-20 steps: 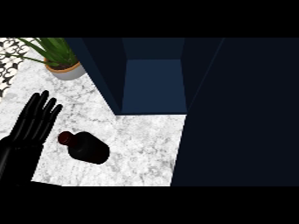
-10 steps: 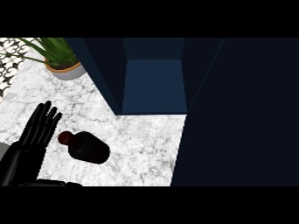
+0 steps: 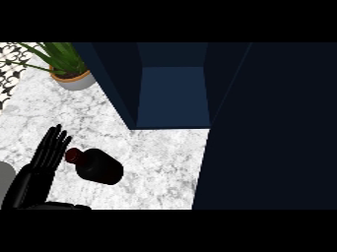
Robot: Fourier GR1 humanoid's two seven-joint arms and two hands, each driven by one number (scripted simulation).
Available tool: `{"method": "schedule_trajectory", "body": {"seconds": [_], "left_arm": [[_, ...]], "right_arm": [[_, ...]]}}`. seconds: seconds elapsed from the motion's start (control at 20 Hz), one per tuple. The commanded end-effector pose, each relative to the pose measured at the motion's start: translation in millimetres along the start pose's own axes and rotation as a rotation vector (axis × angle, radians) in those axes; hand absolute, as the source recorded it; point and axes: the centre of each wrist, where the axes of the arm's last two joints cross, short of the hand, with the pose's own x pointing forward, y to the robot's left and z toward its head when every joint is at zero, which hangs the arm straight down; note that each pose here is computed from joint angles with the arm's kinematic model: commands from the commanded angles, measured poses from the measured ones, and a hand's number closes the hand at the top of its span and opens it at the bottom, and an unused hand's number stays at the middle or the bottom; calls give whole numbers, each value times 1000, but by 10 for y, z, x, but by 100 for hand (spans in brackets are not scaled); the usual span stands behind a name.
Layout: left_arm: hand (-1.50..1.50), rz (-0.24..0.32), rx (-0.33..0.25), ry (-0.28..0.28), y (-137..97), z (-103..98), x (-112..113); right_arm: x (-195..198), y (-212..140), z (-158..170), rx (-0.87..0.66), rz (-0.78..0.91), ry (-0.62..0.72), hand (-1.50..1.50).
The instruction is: Pick up the wine, place it into the cabinet and close the cabinet
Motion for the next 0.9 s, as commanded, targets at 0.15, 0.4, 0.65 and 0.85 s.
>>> {"method": "schedule_trajectory", "body": {"seconds": [0.15, 0.4, 0.65, 0.85], "left_arm": [[-150, -24, 20, 11, -40, -182, -433], [-150, 7, 25, 29, 103, -19, -626], [-150, 24, 18, 38, 153, -51, -844], [-150, 111, -36, 102, 123, -49, -999]], "right_arm": [[260, -38, 264, -20, 12, -84, -150], [263, 4, 336, -19, 17, -101, -150], [256, 12, 422, -20, 0, -99, -150], [291, -29, 294, -8, 22, -114, -150]]}}
